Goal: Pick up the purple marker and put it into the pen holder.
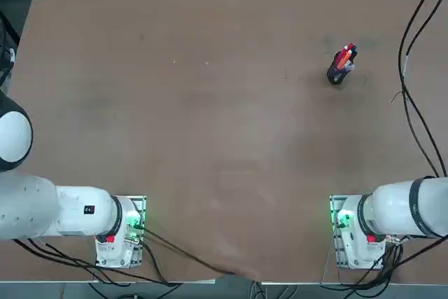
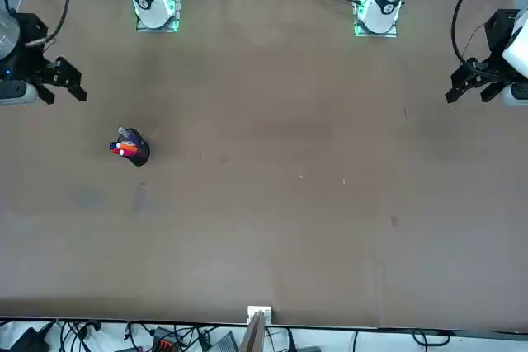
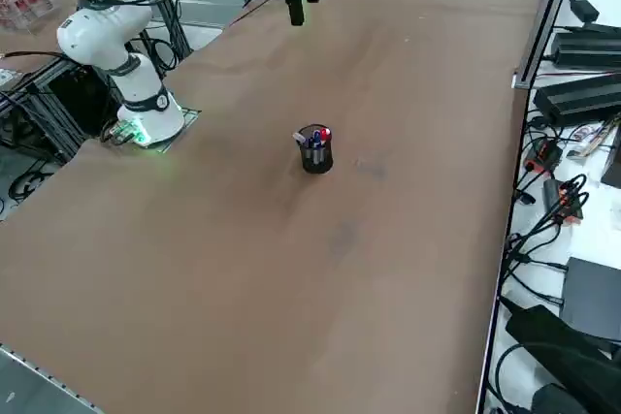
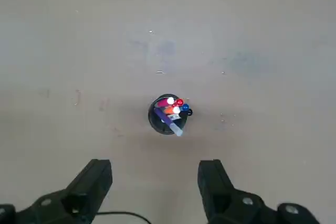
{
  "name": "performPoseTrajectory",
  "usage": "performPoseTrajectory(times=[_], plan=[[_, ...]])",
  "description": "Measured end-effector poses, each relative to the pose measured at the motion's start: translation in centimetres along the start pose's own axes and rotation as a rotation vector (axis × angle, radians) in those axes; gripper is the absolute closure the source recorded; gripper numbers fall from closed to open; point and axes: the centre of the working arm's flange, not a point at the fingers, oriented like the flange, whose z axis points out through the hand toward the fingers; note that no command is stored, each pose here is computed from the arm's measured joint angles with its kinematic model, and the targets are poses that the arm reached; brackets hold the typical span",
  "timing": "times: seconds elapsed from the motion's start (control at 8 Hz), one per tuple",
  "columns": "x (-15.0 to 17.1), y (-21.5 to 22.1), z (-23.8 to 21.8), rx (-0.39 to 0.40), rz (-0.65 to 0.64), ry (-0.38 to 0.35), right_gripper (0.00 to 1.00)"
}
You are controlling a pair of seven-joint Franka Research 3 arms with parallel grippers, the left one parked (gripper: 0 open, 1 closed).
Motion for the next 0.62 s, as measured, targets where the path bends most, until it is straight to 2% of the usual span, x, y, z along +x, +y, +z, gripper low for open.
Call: performPoseTrajectory(times=[0.62], plan=[[-0.22,-0.17,0.16,0.001,-0.003,-0.014,0.0]])
